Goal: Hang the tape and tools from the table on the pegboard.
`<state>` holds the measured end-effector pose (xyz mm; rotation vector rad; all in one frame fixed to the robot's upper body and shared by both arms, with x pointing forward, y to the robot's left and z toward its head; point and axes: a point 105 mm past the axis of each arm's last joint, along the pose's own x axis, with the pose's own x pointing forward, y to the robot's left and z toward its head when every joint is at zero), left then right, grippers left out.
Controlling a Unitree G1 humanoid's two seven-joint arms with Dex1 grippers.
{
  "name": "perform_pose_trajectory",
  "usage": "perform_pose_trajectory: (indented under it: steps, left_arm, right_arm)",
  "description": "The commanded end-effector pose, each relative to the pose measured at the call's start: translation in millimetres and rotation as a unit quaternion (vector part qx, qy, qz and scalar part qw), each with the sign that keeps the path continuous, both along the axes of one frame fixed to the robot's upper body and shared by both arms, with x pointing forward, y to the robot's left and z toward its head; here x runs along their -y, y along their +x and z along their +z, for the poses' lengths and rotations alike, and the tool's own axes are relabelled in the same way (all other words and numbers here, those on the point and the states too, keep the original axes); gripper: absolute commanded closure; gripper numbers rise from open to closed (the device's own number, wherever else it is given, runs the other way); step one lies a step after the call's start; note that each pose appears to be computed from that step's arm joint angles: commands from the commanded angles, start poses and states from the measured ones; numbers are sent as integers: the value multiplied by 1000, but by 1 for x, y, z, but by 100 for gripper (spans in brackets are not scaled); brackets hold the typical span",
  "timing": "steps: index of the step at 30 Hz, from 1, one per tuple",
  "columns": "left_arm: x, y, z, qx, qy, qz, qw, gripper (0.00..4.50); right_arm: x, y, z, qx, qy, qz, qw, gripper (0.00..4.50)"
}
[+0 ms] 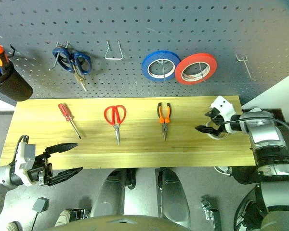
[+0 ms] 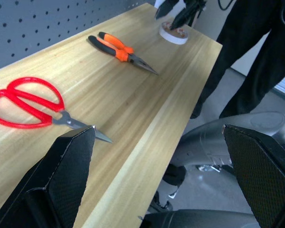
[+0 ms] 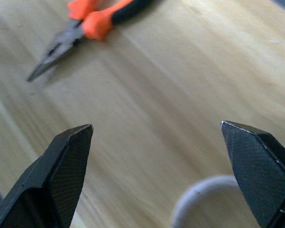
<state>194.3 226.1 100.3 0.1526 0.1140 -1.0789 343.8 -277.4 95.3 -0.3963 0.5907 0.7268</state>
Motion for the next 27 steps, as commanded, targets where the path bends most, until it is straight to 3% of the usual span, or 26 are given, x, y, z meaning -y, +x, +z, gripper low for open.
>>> perform_pose_trajectory:
  steps: [1, 8, 15, 27]
  left_arm:
    - [8, -1, 6, 18, 5, -25, 1000, 1]
    - [23, 17, 5, 40, 25, -67, 997, 1]
    - [55, 57, 0, 91, 32, -79, 992, 1]
    - [113, 102, -1, 137, 72, -100, 983, 1]
  right_arm:
    - [26, -7, 6, -3, -21, -44, 999, 0]
    - [33, -26, -9, -62, -35, -63, 995, 0]
    - [27, -16, -24, -61, -48, -82, 994, 0]
    - [20, -8, -39, -70, -57, -91, 992, 0]
